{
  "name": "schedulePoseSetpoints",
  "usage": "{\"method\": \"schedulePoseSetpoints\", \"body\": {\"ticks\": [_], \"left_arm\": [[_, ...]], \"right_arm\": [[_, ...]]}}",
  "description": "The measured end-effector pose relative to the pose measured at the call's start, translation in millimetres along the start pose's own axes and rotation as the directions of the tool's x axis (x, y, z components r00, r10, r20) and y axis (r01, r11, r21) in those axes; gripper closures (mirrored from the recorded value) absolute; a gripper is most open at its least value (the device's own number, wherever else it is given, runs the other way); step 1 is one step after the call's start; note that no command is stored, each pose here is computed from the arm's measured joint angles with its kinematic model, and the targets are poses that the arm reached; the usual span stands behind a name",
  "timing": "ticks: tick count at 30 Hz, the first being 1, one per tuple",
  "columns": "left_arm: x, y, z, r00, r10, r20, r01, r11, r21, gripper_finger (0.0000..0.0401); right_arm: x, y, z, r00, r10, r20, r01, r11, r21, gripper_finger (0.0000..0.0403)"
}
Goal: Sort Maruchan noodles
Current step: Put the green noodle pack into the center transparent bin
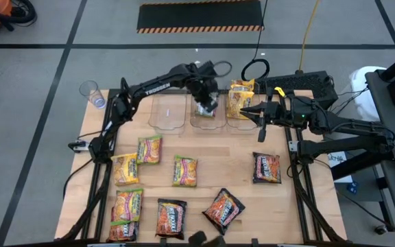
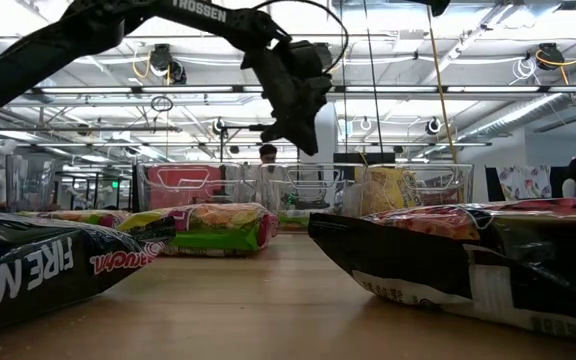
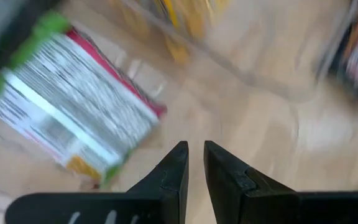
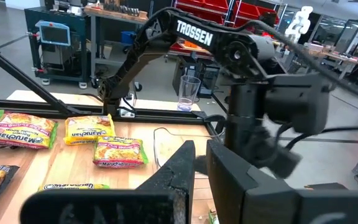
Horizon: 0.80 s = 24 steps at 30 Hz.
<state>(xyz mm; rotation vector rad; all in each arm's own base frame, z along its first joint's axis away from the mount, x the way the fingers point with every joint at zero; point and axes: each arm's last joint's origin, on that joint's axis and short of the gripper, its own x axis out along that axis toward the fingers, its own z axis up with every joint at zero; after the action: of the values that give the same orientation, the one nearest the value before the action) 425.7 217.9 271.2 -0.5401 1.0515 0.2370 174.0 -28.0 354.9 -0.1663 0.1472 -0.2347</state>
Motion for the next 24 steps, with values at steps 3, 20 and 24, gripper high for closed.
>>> {"method": "schedulePoseSetpoints", "body": {"ticks": [3, 20, 24], "left_arm": [[5, -15, -8, 0.996, 0.07, -0.059, -0.058, 0.982, 0.18, 0.0345], [53, -16, -29, 0.964, 0.239, -0.116, -0.101, 0.734, 0.671, 0.0345], [57, 0, -36, 0.955, 0.238, -0.177, -0.067, 0.754, 0.653, 0.0345]], "right_arm": [[0, 0, 0, 1.0, 0.0, 0.0, 0.0, 1.0, 0.0, 0.0365], [0, 0, -1, 1.0, 0.001, -0.007, -0.001, 1.0, 0.0, 0.0365], [0, 0, -1, 1.0, 0.002, -0.009, -0.002, 1.0, -0.001, 0.0365]]}}
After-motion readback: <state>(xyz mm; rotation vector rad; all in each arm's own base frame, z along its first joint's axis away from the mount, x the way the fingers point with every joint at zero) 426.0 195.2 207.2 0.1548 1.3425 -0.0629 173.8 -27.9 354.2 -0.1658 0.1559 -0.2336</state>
